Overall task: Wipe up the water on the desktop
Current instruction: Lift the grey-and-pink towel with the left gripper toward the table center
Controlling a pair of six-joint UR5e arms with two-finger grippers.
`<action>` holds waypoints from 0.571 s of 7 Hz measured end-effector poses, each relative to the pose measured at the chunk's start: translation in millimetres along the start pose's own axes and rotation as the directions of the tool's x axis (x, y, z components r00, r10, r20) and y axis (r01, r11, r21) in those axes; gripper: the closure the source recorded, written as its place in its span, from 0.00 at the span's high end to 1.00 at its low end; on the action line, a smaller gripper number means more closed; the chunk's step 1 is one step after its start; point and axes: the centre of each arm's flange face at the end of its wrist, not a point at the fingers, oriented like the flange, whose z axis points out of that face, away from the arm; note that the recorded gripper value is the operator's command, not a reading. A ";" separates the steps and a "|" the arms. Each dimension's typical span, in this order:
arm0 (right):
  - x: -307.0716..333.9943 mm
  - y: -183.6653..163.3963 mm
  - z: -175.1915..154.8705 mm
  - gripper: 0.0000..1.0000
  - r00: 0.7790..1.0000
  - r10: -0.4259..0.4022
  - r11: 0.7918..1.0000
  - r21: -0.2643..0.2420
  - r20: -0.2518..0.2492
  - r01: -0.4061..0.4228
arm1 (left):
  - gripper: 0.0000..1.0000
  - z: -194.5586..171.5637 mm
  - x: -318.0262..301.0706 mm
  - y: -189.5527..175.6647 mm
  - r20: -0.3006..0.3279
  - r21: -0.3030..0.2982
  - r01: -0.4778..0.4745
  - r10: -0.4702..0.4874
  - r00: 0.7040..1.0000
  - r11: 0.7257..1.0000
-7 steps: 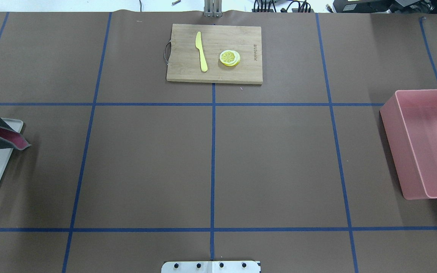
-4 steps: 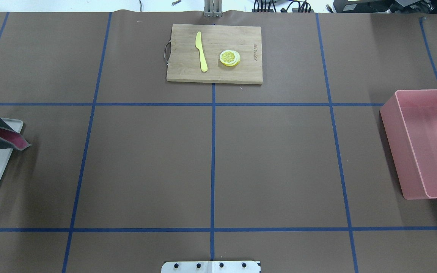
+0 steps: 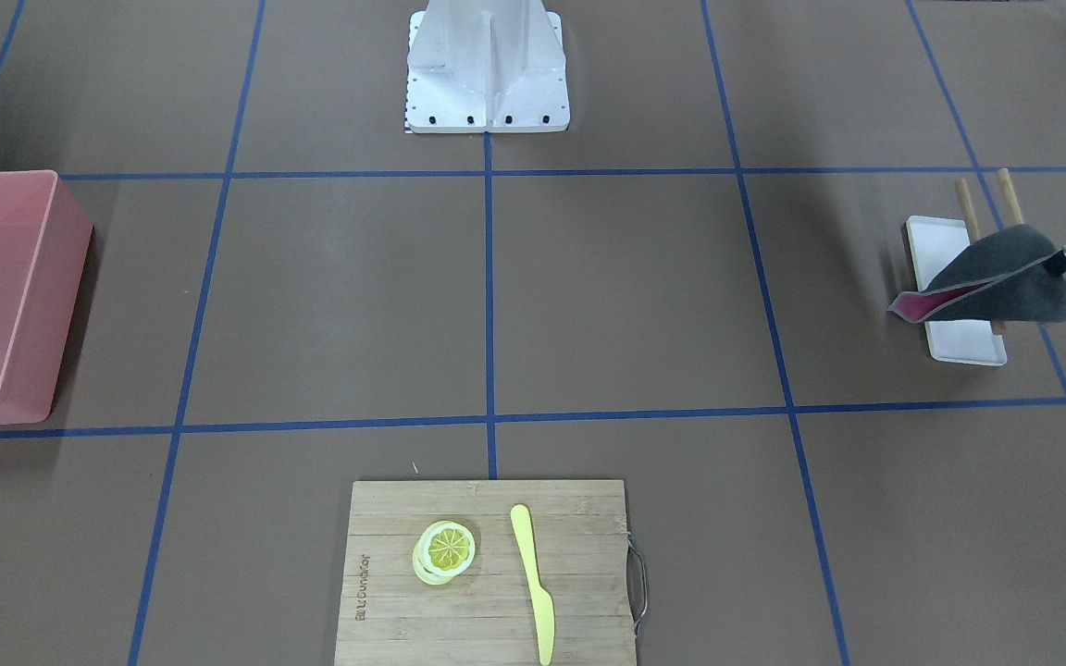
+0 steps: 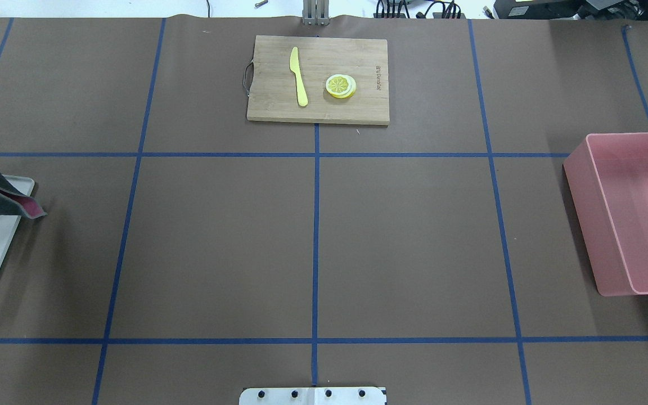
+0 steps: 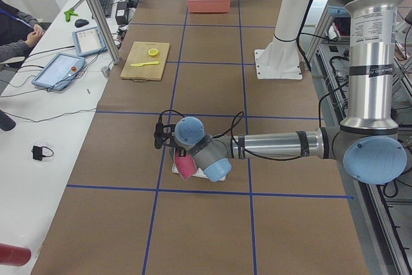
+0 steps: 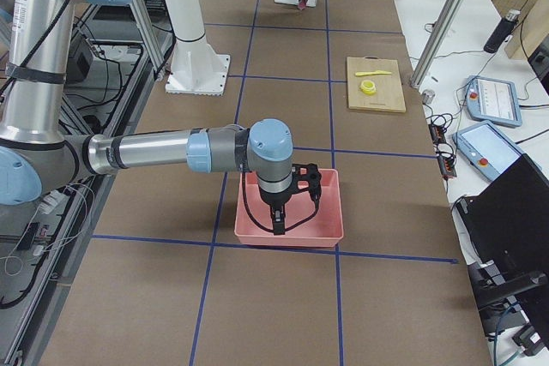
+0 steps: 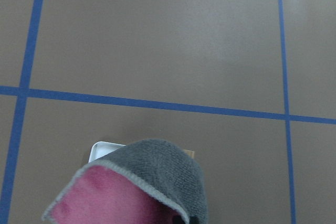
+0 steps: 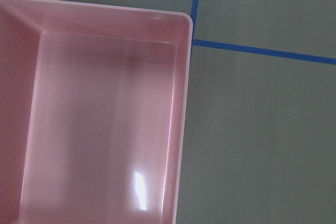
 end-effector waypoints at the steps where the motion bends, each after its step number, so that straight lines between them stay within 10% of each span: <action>1: -3.4 -2.3 -3.5 1.00 1.000 -0.021 0.999 0.025 0.002 0.021 | 0.00 -7.1 21.4 -11.9 -0.003 0.000 0.008 -0.008 1.000 1.000; 4: -17.1 -12.0 -13.5 1.00 0.993 -0.118 0.985 0.132 0.029 0.113 | 0.00 -39.8 119.1 -35.6 0.001 0.005 0.073 -0.073 0.997 0.997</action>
